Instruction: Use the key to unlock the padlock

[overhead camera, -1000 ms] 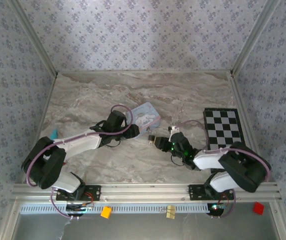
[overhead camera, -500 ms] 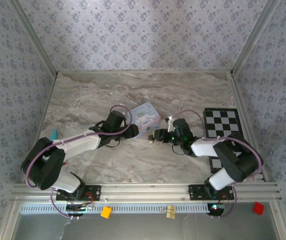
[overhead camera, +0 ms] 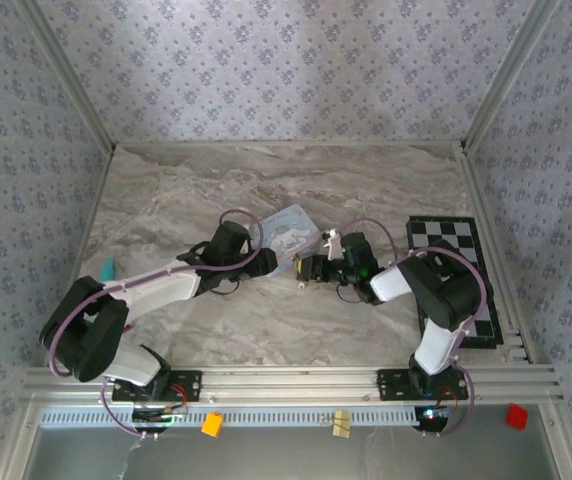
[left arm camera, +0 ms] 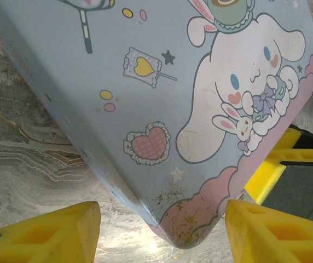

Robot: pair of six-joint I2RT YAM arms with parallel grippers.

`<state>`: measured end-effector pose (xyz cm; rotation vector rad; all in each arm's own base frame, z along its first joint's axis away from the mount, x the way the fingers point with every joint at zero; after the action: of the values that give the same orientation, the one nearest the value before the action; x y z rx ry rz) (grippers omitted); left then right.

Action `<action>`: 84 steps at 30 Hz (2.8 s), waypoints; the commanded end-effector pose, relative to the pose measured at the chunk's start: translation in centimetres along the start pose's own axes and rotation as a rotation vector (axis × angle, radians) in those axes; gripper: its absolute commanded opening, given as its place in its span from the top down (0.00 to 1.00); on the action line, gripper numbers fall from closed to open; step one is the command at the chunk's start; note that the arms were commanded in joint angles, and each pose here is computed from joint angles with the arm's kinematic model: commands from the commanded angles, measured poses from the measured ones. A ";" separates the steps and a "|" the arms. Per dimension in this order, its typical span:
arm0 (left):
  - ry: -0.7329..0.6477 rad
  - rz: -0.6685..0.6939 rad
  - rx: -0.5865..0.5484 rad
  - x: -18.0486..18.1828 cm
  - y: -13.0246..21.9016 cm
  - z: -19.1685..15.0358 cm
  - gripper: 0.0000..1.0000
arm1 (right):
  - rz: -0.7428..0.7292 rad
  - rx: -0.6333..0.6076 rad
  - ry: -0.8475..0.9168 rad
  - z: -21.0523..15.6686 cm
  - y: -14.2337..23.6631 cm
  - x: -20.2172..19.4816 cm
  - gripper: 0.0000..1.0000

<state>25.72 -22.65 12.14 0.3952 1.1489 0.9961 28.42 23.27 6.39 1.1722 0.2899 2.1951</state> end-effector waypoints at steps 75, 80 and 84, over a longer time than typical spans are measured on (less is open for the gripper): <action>0.002 -0.037 -0.110 -2.9 1.1 3.6 0.35 | -0.183 -0.138 -0.312 0.0 2.0 -0.2 1.00; -0.028 0.086 -0.078 -2.1 -0.8 4.2 0.34 | -0.211 -0.136 -0.314 -0.3 2.5 -0.6 1.00; -0.061 0.188 -0.047 -0.9 -2.2 4.3 0.35 | -0.230 -0.141 -0.307 0.1 3.0 -0.7 1.00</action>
<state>30.60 -24.36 14.26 0.3828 1.0758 1.1053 27.23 20.94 6.86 1.3351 0.1147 1.7876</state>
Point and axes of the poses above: each hand's point on the last joint's axis, 136 mm out from that joint toward the fingers, its own y axis back along the fingers, its own x axis along the line the jaws close on, z = x × y, the point moved 5 cm from there along y, back along the fingers, and after that the axes turned 1 degree about y, right-handed, at the moved point
